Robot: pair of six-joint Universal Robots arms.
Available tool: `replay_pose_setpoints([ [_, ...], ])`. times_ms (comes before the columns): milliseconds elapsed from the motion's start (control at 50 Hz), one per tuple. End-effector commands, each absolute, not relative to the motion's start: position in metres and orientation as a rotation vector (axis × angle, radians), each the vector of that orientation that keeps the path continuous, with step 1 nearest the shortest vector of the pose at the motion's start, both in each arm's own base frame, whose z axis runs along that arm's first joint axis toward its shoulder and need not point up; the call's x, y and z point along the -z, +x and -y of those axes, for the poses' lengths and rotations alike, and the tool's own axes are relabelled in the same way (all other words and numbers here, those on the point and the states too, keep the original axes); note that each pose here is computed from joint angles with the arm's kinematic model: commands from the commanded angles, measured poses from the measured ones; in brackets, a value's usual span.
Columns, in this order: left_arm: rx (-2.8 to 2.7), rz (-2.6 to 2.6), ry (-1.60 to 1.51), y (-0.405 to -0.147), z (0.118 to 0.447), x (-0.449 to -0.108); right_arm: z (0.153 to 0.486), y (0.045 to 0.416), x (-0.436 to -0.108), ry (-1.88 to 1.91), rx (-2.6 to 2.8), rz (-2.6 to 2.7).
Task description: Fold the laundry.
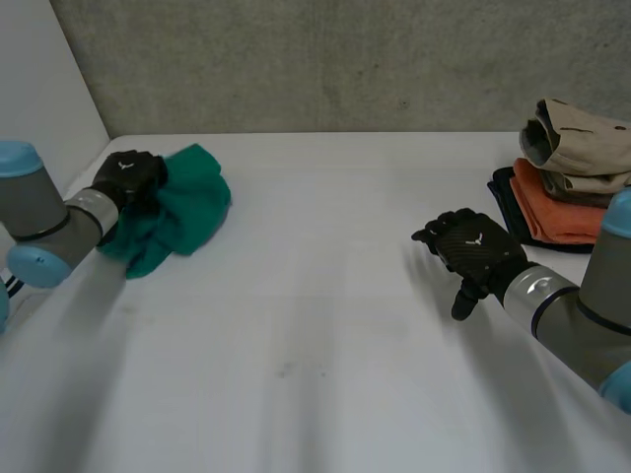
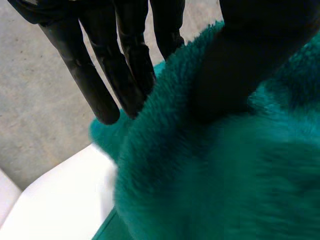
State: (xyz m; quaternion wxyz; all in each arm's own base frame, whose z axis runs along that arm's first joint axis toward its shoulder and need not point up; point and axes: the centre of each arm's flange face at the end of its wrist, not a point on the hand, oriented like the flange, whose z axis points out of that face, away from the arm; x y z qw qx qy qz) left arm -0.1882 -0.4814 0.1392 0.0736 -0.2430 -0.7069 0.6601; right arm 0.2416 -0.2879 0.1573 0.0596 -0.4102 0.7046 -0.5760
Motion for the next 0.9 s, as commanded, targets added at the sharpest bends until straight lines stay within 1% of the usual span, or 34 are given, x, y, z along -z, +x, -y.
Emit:
replay_pose_setpoints([
  [20,-2.099,2.001,-0.656,-0.210,0.450,-0.224,0.288,0.241,-0.162,-1.235,1.788,-2.117],
  [40,-2.111,1.977,-0.645,-0.213,0.443,-0.236,0.289,0.240,-0.164,-1.232,1.798,-2.115],
  [60,-2.123,1.918,-0.632,-0.221,0.427,-0.258,0.290,0.240,-0.166,-1.229,1.808,-2.111],
  [80,-2.126,1.885,-0.624,-0.226,0.419,-0.269,0.292,0.238,-0.172,-1.214,1.834,-2.105],
  [100,-2.116,1.820,-0.609,-0.238,0.400,-0.288,0.293,0.238,-0.175,-1.205,1.846,-2.104],
  [140,-2.098,1.750,-0.595,-0.251,0.378,-0.308,0.296,0.235,-0.184,-1.180,1.888,-2.104],
  [160,-2.084,1.684,-0.574,-0.261,0.357,-0.328,0.297,0.235,-0.187,-1.166,1.903,-2.106],
  [180,-2.076,1.655,-0.563,-0.264,0.347,-0.337,0.299,0.233,-0.195,-1.125,1.938,-2.121],
  [200,-2.066,1.595,-0.547,-0.269,0.325,-0.355,0.300,0.232,-0.196,-1.115,1.947,-2.126],
  [240,-2.060,1.560,-0.536,-0.270,0.311,-0.366,0.301,0.230,-0.208,-1.060,1.994,-2.135],
  [260,-2.053,1.528,-0.523,-0.271,0.298,-0.375,0.301,0.229,-0.211,-1.042,2.009,-2.132],
  [360,-2.073,1.489,-0.458,-0.269,0.287,-0.391,0.299,0.228,-0.220,-0.954,2.011,-2.131],
  [440,-2.110,1.476,-0.390,-0.275,0.281,-0.399,0.297,0.228,-0.218,-0.912,1.981,-2.138],
  [480,-2.117,1.498,-0.364,-0.277,0.285,-0.394,0.296,0.228,-0.216,-0.900,1.966,-2.143],
  [520,-2.089,1.547,-0.360,-0.280,0.293,-0.378,0.296,0.227,-0.213,-0.880,1.951,-2.156],
  [540,-2.052,1.599,-0.366,-0.287,0.301,-0.360,0.295,0.227,-0.212,-0.879,1.944,-2.156],
  [580,-2.004,1.667,-0.373,-0.292,0.310,-0.337,0.293,0.228,-0.211,-0.882,1.938,-2.159],
  [600,-1.953,1.744,-0.380,-0.295,0.318,-0.312,0.293,0.227,-0.210,-0.880,1.934,-2.166],
  [620,-1.934,1.776,-0.384,-0.297,0.322,-0.301,0.293,0.227,-0.210,-0.879,1.932,-2.169],
  [640,-1.884,1.847,-0.398,-0.299,0.327,-0.276,0.293,0.227,-0.209,-0.878,1.931,-2.171],
  [660,-1.855,1.891,-0.408,-0.300,0.330,-0.261,0.292,0.227,-0.207,-0.881,1.921,-2.177],
  [700,-1.804,1.967,-0.434,-0.301,0.333,-0.237,0.290,0.227,-0.206,-0.882,1.912,-2.183],
  [720,-1.763,2.034,-0.469,-0.302,0.334,-0.216,0.290,0.227,-0.205,-0.883,1.907,-2.185],
  [760,-1.721,2.109,-0.521,-0.301,0.333,-0.195,0.288,0.228,-0.203,-0.890,1.892,-2.193],
  [840,-1.728,2.155,-0.574,-0.297,0.331,-0.188,0.281,0.230,-0.198,-0.905,1.834,-2.220],
  [900,-1.749,2.138,-0.582,-0.294,0.327,-0.199,0.270,0.236,-0.194,-0.934,1.766,-2.234],
])
